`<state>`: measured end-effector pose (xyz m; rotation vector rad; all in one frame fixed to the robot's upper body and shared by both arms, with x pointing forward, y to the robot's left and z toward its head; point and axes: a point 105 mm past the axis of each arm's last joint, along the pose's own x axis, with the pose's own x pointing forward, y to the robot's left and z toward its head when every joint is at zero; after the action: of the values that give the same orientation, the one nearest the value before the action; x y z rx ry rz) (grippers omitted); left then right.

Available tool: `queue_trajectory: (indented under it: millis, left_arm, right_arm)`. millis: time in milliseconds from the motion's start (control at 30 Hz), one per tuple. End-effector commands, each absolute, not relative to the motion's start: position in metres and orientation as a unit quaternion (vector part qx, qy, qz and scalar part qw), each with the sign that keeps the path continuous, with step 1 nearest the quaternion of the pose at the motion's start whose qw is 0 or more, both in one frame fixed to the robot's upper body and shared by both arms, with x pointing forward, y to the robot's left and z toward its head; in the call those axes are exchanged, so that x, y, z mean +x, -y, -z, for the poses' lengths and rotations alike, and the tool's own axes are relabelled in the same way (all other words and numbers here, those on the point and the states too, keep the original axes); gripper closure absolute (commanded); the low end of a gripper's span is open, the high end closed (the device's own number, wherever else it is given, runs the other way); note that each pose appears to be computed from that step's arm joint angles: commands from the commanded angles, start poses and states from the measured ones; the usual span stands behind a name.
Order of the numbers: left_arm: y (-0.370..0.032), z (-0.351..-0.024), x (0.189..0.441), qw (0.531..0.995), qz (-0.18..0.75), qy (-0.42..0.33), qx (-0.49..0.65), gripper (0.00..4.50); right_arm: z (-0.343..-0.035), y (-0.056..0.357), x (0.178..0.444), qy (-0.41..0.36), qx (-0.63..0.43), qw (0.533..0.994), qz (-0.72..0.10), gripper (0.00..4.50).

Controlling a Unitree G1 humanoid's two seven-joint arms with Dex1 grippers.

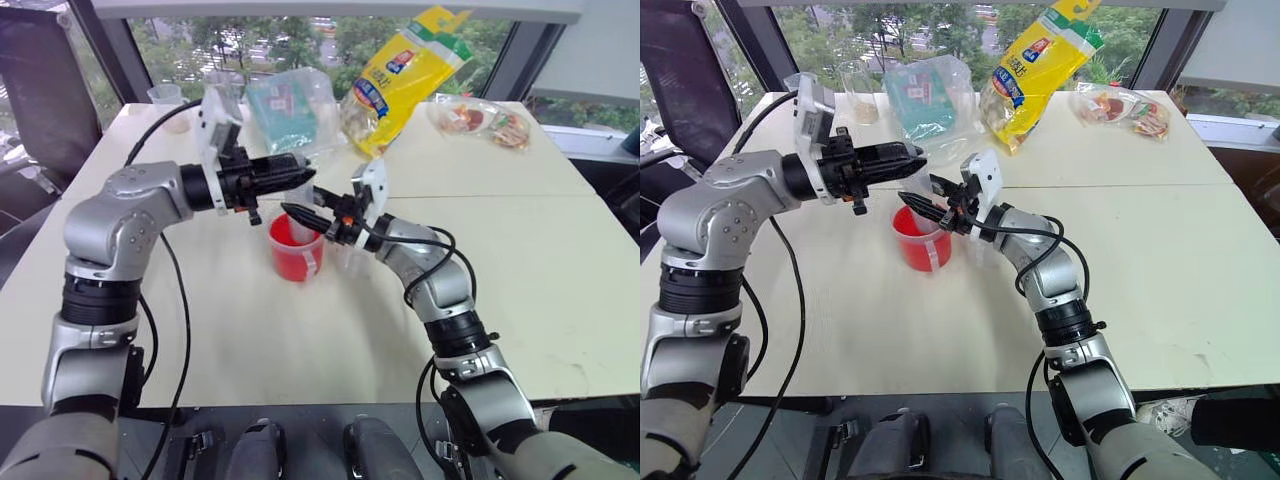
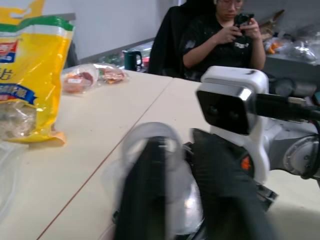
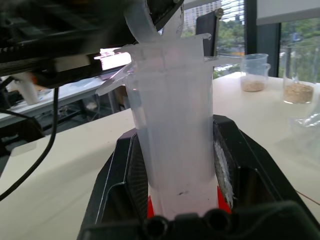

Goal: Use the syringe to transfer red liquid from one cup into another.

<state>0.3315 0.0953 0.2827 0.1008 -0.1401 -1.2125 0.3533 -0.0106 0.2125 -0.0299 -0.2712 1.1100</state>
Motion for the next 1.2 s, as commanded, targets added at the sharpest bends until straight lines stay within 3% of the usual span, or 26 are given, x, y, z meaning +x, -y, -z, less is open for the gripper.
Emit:
queue_trajectory:
  millis: [33, 467, 1200]
  left_arm:
    - [-0.088, -0.299, 0.324, 0.805, 0.582, 0.099, 0.058, 4.46]
    - [-0.093, -0.335, 0.320, 0.809, 0.565, 0.149, 0.067, 4.46]
    - [-0.102, -0.355, 0.322, 0.814, 0.547, 0.179, 0.072, 4.46]
  right_arm:
    - [-0.228, 0.002, 0.341, 0.156, -0.021, 0.823, -0.546, 3.08]
    - [-0.206, -0.004, 0.343, 0.110, -0.033, 0.819, -0.563, 3.08]
    - [-0.199, -0.009, 0.341, 0.096, -0.031, 0.809, -0.578, 3.08]
